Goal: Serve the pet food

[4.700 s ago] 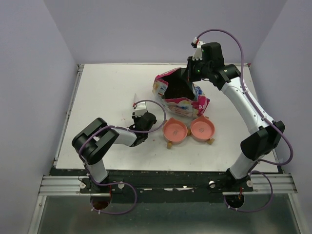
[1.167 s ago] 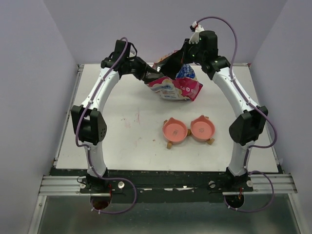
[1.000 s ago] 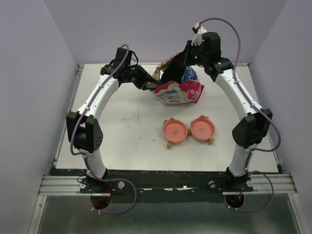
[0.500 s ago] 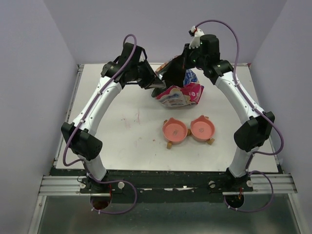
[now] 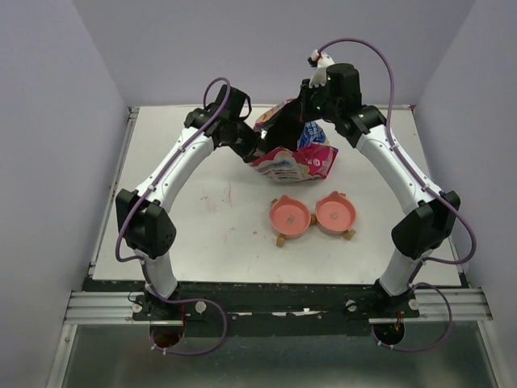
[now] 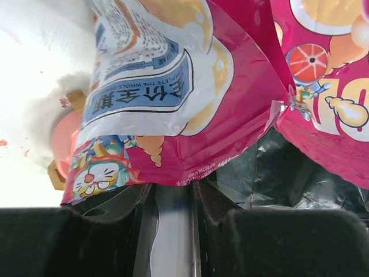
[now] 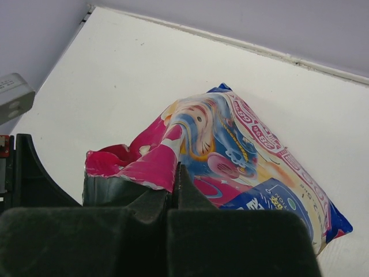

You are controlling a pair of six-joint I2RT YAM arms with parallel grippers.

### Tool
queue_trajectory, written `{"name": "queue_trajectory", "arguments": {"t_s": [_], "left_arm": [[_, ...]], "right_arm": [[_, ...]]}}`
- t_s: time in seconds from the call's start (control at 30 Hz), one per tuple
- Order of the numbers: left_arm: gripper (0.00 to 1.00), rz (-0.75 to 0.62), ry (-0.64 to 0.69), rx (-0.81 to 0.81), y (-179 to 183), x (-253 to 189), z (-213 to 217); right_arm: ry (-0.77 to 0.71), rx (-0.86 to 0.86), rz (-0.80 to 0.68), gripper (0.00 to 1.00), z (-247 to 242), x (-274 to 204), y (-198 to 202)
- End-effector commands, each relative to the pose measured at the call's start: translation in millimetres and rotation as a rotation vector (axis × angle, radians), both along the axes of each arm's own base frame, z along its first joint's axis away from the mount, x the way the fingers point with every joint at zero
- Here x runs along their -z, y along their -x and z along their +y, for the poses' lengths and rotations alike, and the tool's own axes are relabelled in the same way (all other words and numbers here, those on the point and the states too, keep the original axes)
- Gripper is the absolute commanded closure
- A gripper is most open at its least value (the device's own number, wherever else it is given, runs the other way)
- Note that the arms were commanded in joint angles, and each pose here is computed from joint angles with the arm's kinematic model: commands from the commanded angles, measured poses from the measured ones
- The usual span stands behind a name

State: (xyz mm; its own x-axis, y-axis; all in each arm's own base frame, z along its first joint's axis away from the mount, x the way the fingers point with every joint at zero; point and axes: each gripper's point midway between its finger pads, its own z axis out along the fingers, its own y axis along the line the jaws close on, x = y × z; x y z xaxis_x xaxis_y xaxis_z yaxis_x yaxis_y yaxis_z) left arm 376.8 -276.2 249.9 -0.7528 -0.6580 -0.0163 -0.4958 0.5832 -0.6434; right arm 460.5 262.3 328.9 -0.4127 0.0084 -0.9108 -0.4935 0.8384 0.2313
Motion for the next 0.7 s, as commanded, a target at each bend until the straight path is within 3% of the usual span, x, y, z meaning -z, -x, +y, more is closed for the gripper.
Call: {"name": "queue_trajectory", "arguments": {"t_s": [0.0, 0.17, 0.33, 0.47, 0.53, 0.67], "left_arm": [[1.00, -0.015, -0.002, -0.078, 2.2, 8.5, 0.5], [1.00, -0.007, 0.020, -0.221, 0.3, 28.9, 9.0], [1.00, -0.048, 0.008, -0.277, -33.7, 47.6, -6.6], [1.00, 0.073, -0.127, -0.299, -57.9, 107.3, -12.9], [1.00, 0.135, -0.122, -0.320, -62.6, 131.2, -16.9], [1.00, 0.122, -0.142, -0.297, -67.3, 147.5, -16.7]], "right_arm": [[-0.166, -0.049, -0.263, 1.00, 4.3, -113.5, 27.7], [-0.193, -0.056, -0.239, 1.00, 8.0, -114.1, 31.8], [-0.230, -0.071, -0.193, 1.00, 16.2, -113.0, 43.2], [-0.246, -0.097, -0.144, 1.00, 23.3, -108.9, 58.7], [-0.253, -0.092, -0.111, 1.00, 22.5, -100.9, 63.5], [-0.212, -0.063, -0.096, 1.00, 11.7, -83.6, 70.7]]}}
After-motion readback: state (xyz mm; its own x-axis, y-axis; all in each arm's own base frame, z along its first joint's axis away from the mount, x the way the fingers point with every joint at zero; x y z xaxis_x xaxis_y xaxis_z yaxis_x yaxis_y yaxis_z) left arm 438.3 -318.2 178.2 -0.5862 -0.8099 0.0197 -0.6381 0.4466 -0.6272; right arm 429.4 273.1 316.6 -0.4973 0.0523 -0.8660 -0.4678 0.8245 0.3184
